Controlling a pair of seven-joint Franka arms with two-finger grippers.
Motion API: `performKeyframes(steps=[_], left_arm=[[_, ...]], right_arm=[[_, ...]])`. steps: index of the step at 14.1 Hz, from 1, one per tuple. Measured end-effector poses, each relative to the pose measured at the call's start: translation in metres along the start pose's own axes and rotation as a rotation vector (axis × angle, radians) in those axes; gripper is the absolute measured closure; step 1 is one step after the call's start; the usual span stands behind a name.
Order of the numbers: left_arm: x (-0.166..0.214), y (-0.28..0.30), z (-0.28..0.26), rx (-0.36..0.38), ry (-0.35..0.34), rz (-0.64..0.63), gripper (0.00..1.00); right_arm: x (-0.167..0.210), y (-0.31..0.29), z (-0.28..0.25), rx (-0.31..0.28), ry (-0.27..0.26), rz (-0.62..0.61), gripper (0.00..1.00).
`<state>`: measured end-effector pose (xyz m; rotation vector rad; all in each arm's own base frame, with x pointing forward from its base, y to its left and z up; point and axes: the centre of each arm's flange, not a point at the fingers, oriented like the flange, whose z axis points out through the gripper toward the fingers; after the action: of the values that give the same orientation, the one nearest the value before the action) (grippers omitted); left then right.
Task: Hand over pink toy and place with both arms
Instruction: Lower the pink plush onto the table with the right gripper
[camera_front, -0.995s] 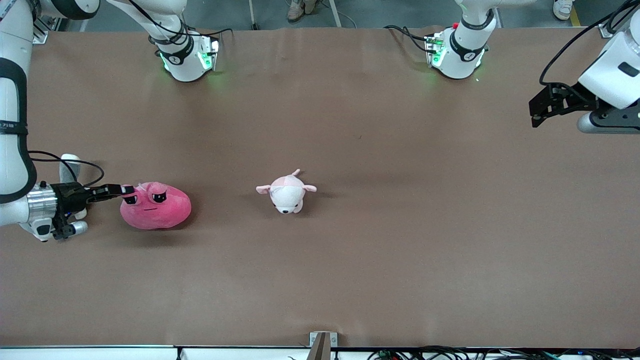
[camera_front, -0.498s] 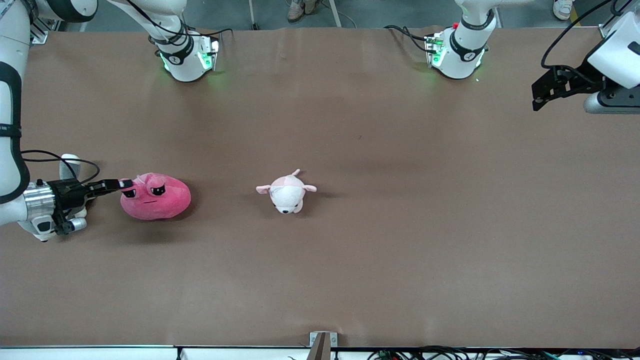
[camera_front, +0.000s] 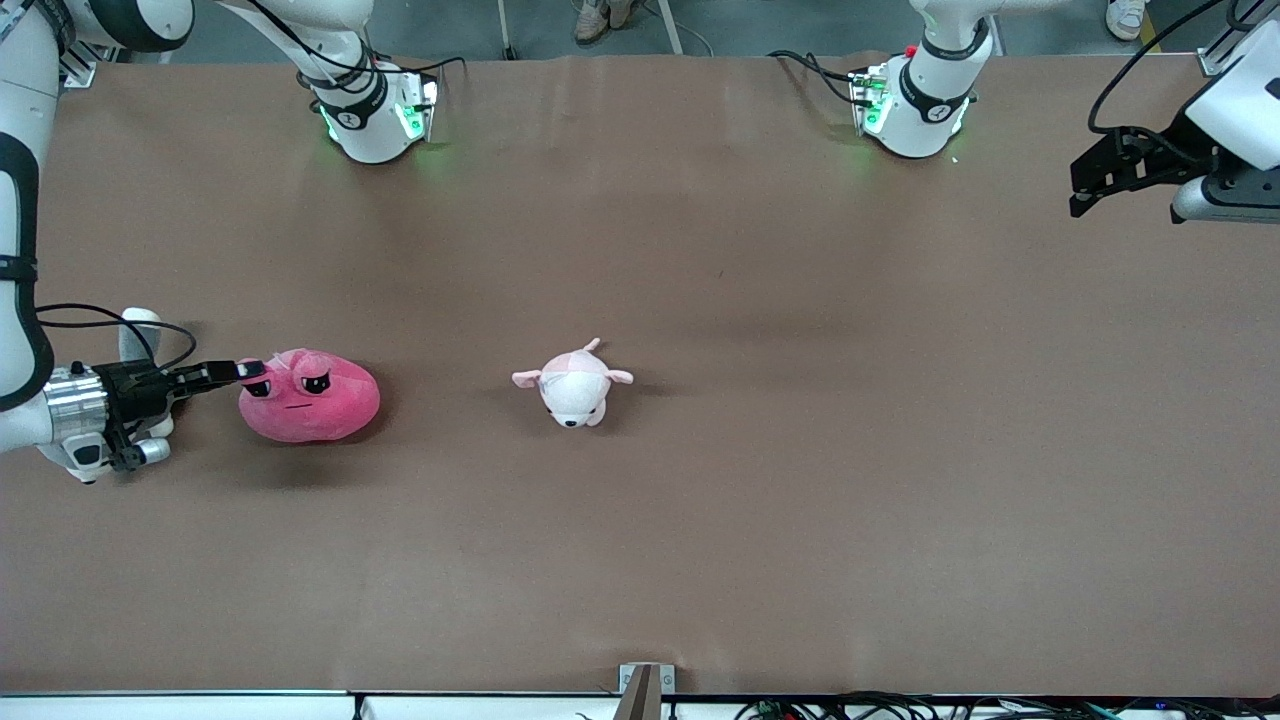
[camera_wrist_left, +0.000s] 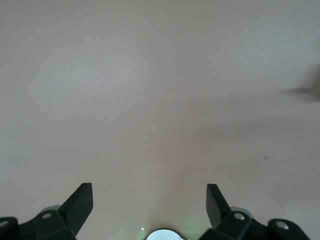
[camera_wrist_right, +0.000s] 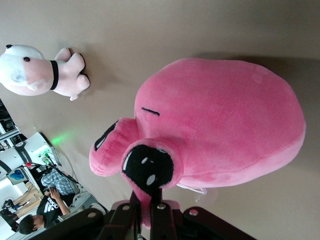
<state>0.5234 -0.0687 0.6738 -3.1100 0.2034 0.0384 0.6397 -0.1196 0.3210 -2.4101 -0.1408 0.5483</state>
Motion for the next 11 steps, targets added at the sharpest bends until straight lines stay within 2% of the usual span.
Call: performKeyframes(steps=[11], left_arm=[[-0.0002,-0.001,0.0025,0.0,-0.005,0.009,0.0]], right_arm=[[0.001,0.0024,0.0073,0.063,-0.016,0.0,0.91]])
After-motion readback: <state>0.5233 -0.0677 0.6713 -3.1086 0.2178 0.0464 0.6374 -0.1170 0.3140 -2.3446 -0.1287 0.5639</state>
